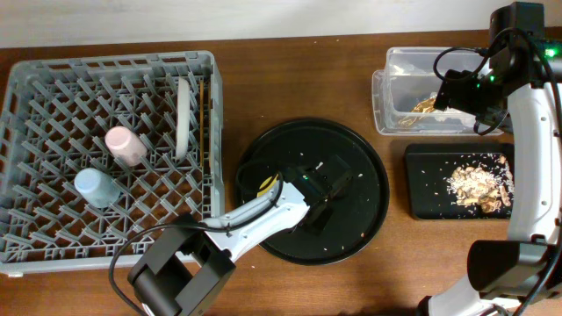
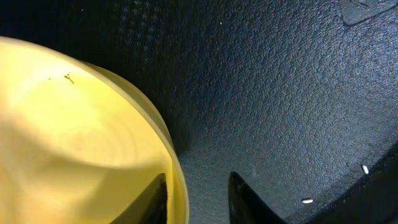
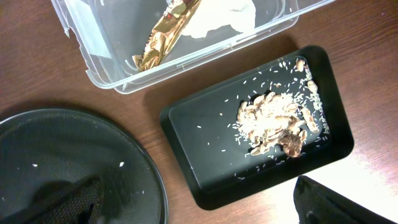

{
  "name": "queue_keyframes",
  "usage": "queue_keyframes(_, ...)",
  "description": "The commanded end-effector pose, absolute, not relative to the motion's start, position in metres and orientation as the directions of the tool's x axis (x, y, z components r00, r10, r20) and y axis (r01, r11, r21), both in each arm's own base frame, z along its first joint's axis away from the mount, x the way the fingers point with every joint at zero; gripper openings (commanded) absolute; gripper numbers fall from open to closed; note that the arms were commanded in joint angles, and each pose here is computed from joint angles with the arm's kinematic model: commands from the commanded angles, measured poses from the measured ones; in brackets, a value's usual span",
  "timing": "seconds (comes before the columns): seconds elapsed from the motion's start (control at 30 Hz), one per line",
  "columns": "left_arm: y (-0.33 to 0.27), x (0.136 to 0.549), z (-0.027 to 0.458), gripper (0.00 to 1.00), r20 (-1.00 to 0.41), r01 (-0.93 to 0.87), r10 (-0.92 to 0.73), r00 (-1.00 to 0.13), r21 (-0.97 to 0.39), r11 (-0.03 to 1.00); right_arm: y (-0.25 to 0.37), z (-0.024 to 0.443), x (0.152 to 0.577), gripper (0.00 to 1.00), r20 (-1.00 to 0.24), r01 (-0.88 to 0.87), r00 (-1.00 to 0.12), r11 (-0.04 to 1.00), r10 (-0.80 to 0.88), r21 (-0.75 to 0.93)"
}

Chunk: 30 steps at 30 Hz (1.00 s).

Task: Sort waste into correct bins and load items into the dishwasher rack
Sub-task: 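Move the left gripper to the yellow bowl and grip its rim, then lift the yellow bowl with the left gripper and carry it over the rack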

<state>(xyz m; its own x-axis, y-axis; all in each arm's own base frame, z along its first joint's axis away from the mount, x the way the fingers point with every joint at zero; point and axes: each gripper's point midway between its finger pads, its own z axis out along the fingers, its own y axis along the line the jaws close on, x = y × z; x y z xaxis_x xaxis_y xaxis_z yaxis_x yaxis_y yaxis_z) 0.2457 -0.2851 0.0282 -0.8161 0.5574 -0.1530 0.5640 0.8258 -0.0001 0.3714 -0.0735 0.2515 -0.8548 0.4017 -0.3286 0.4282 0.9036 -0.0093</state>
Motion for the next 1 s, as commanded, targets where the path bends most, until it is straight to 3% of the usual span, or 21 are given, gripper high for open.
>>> queue_keyframes(0.0, -0.285, 0.246, 0.026, 0.22, -0.152, 0.567, 0.562, -0.813, 0.011, 0.824, -0.074, 0.259, 0.371, 0.99, -0.346, 0.425, -0.850, 0.905, 0.398, -0.004)
queue_keyframes(0.07, -0.286, 0.246, 0.027, 0.20, -0.155, 0.567, 0.562, -0.813, 0.010, 0.824, -0.074, 0.259, 0.371, 0.99, -0.345, 0.425, -0.850, 0.905, 0.398, -0.004)
queue_keyframes(0.23, -0.286, 0.246, 0.027, 0.01, -0.154, 0.567, 0.562, -0.813, 0.011, 0.823, -0.074, 0.259, 0.371, 0.99, -0.345, 0.425, -0.850, 0.905, 0.398, -0.004)
queue_keyframes(0.5, -0.297, 0.246, 0.043, 0.01, -0.152, 0.571, 0.560, -0.814, -0.033, 0.820, -0.074, 0.259, 0.371, 0.99, -0.345, 0.425, -0.850, 0.905, 0.398, -0.004)
queue_keyframes(0.8, -0.314, 0.285, 0.193, 0.01, -0.337, 0.521, 0.465, -0.819, -0.094, 0.849, -0.074, 0.259, 0.371, 0.99, -0.346, 0.425, -0.850, 0.905, 0.397, -0.004)
queue_keyframes(0.97, -0.270, 0.331, 0.282, 0.01, -0.522, 0.389, 0.253, -0.814, -0.168, 0.906, -0.074, 0.259, 0.371, 0.99, -0.345, 0.425, -0.850, 0.905, 0.397, -0.004)
